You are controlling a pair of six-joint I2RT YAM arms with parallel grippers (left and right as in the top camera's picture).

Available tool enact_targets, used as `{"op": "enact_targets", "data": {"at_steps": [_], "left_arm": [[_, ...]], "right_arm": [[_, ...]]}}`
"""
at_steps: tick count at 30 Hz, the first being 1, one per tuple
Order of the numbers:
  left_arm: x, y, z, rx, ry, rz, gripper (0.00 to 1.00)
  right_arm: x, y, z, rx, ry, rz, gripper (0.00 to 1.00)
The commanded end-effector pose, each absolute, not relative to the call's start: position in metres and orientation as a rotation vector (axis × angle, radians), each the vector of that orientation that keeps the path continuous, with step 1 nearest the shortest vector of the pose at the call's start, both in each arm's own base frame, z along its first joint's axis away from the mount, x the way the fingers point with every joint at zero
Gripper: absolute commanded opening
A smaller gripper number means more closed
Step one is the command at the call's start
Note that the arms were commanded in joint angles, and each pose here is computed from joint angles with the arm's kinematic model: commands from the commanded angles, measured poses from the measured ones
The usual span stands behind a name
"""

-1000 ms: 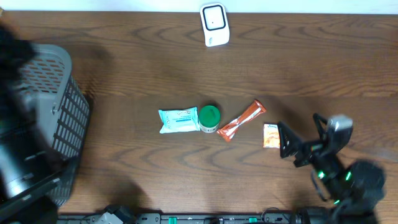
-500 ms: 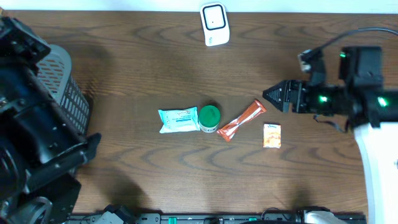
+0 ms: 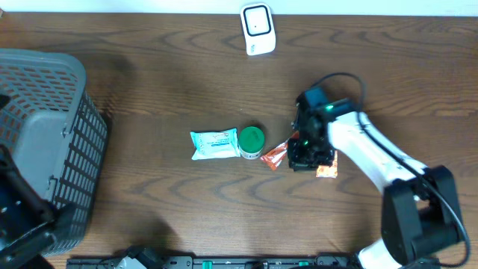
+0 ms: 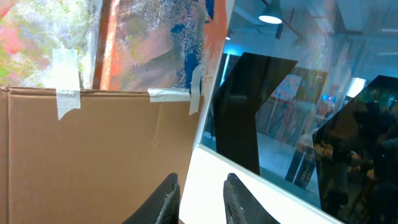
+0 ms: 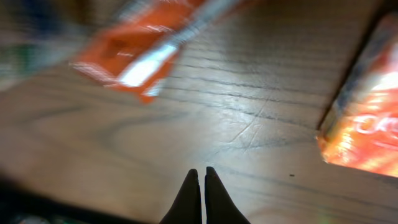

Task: Scan the item barcode

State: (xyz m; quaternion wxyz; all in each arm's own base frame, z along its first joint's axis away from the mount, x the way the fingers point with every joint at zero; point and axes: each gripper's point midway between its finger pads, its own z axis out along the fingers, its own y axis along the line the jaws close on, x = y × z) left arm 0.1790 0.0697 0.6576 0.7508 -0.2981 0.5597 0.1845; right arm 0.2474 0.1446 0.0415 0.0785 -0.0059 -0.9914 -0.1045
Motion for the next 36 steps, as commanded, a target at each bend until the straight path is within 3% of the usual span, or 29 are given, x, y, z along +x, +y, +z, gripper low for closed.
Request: {"op": "enact_targets", "data": {"at_steps": [1, 9, 22, 27, 32, 34, 36], "left_arm": [[0.175, 0.074, 0.657, -0.663, 1.227, 0.412, 0.25], [0.174, 0.074, 0.649, -0.658, 1.229, 0.407, 0.25], [0.176, 0.072, 0.644, -0.641, 1.235, 0.414, 0.26], [0.176, 0.072, 0.644, -0.641, 1.235, 0.415, 0.25], [0.176, 0.072, 0.644, -0.641, 1.235, 0.415, 0.26], [0.176, 0.073, 0.644, -0.642, 1.234, 0.414, 0.26], [0.175, 0.073, 0.645, -0.642, 1.234, 0.414, 0.26]], "right_arm": [[0.252, 0.118, 0.020, -0.172, -3.015, -0.038, 0.01], [0.238, 0.093, -0.015, -0.225, -2.971, 0.117, 0.01], [0.241, 0.005, 0.003, -0.493, -2.930, 0.664, 0.01], [0.272, 0.004, 0.037, -0.526, -2.954, 0.577, 0.01], [0.279, 0.046, 0.076, -0.395, -2.937, 0.239, 0.01], [0.274, 0.059, 0.087, -0.323, -2.922, 0.130, 0.09], [0.268, 0.060, 0.092, -0.285, -2.912, 0.107, 0.01]]}}
